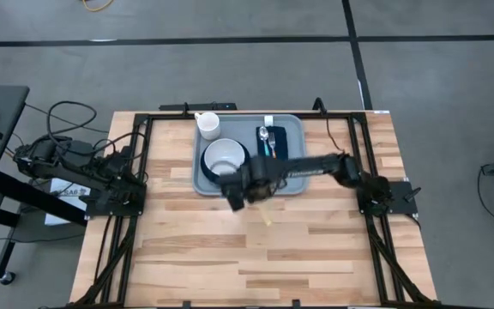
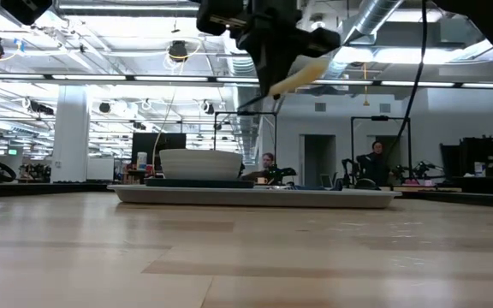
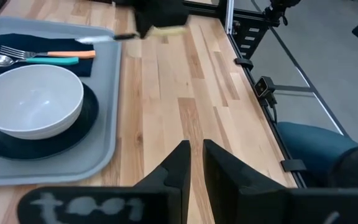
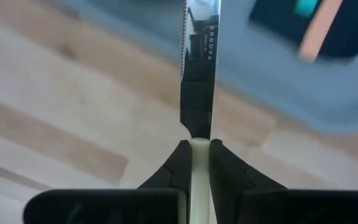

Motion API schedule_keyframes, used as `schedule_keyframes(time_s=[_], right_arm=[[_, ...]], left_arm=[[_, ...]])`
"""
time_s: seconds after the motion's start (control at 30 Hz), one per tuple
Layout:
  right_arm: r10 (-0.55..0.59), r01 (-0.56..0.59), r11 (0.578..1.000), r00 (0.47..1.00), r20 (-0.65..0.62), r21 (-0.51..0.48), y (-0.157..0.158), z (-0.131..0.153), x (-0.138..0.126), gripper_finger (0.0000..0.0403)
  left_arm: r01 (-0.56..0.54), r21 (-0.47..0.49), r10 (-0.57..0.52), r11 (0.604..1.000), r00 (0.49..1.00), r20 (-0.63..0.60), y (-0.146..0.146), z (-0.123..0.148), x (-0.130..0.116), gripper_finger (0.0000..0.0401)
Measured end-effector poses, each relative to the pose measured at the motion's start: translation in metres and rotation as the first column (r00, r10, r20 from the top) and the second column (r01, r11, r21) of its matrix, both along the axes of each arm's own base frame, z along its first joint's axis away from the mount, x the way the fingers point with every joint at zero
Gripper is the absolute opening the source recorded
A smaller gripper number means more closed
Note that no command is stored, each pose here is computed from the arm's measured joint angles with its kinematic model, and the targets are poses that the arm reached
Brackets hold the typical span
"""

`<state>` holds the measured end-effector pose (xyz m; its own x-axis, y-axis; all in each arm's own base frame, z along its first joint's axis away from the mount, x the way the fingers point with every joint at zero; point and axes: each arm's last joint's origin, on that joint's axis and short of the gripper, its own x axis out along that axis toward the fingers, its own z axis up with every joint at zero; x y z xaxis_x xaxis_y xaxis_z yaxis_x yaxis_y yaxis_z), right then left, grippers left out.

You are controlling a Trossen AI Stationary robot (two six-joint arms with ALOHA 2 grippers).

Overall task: Set up tray
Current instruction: Put the yellow knife on the dark blue napkin to the right of the orange fork

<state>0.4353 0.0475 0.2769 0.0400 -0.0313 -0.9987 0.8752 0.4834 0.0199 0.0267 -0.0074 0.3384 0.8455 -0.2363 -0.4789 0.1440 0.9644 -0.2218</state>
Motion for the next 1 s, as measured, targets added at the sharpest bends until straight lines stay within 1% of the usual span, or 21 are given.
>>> schedule_keyframes(time_s=[0.13, 0.2, 0.27, 0.3, 0.37, 0.47, 0.57, 0.67, 0.8, 0.9, 1.0], right_arm=[[-0.019, 0.020, 0.999, 0.999, 0.047, -0.037, -0.043, 0.020, -0.006, 0.0022], [-0.017, 0.021, 0.998, 0.998, 0.057, -0.066, -0.066, 0.024, -0.008, 0.0022], [-0.022, 0.028, 0.992, 0.999, 0.047, -0.121, -0.090, 0.024, -0.010, 0.0022], [-0.029, 0.033, 0.989, 0.999, 0.034, -0.144, -0.102, 0.022, -0.012, 0.0022], [-0.060, 0.060, 0.987, 0.998, 0.001, -0.146, -0.129, 0.010, -0.016, 0.0022], [-0.114, 0.110, 0.989, 0.993, -0.029, -0.103, -0.168, -0.015, -0.022, 0.0022], [-0.156, 0.154, 0.985, 0.988, -0.016, -0.080, -0.201, -0.037, -0.028, 0.0022], [-0.176, 0.175, 0.984, 0.984, -0.021, -0.045, -0.219, -0.052, -0.035, 0.0022], [-0.206, 0.206, 0.979, 0.976, -0.071, -0.011, -0.230, -0.069, -0.047, 0.0022], [-0.206, 0.207, 0.978, 0.975, -0.087, -0.002, -0.233, -0.073, -0.052, 0.0022], [-0.200, 0.201, 0.980, 0.979, -0.047, 0.007, -0.232, -0.071, -0.058, 0.0022]], left_arm=[[0.010, -0.005, -0.010, 1.000, 1.000, -0.001, 0.000, 0.000, 0.000, 0.0029], [0.014, -0.007, -0.014, 1.000, 1.000, -0.007, 0.000, -0.001, -0.001, 0.0029], [0.016, 0.000, -0.016, 1.000, 1.000, -0.014, 0.000, -0.001, -0.001, 0.0029], [0.017, 0.008, -0.017, 1.000, 1.000, -0.012, 0.000, -0.001, -0.001, 0.0029], [0.017, 0.015, -0.017, 1.000, 1.000, -0.011, 0.000, -0.001, -0.001, 0.0029], [0.017, 0.015, -0.017, 1.000, 1.000, -0.009, 0.000, -0.001, -0.001, 0.0029], [0.016, 0.014, -0.016, 1.000, 1.000, -0.005, 0.000, -0.001, -0.002, 0.0029], [0.015, 0.014, -0.015, 1.000, 1.000, -0.006, 0.000, -0.001, -0.002, 0.0029], [-0.001, 0.029, 0.002, 1.000, 1.000, -0.027, 0.001, -0.003, -0.003, 0.0029], [-0.030, 0.051, 0.032, 0.998, 0.999, -0.041, 0.002, -0.005, -0.004, 0.0029], [-0.040, 0.059, 0.043, 0.997, 0.998, -0.050, 0.003, -0.006, -0.004, 0.0029]])
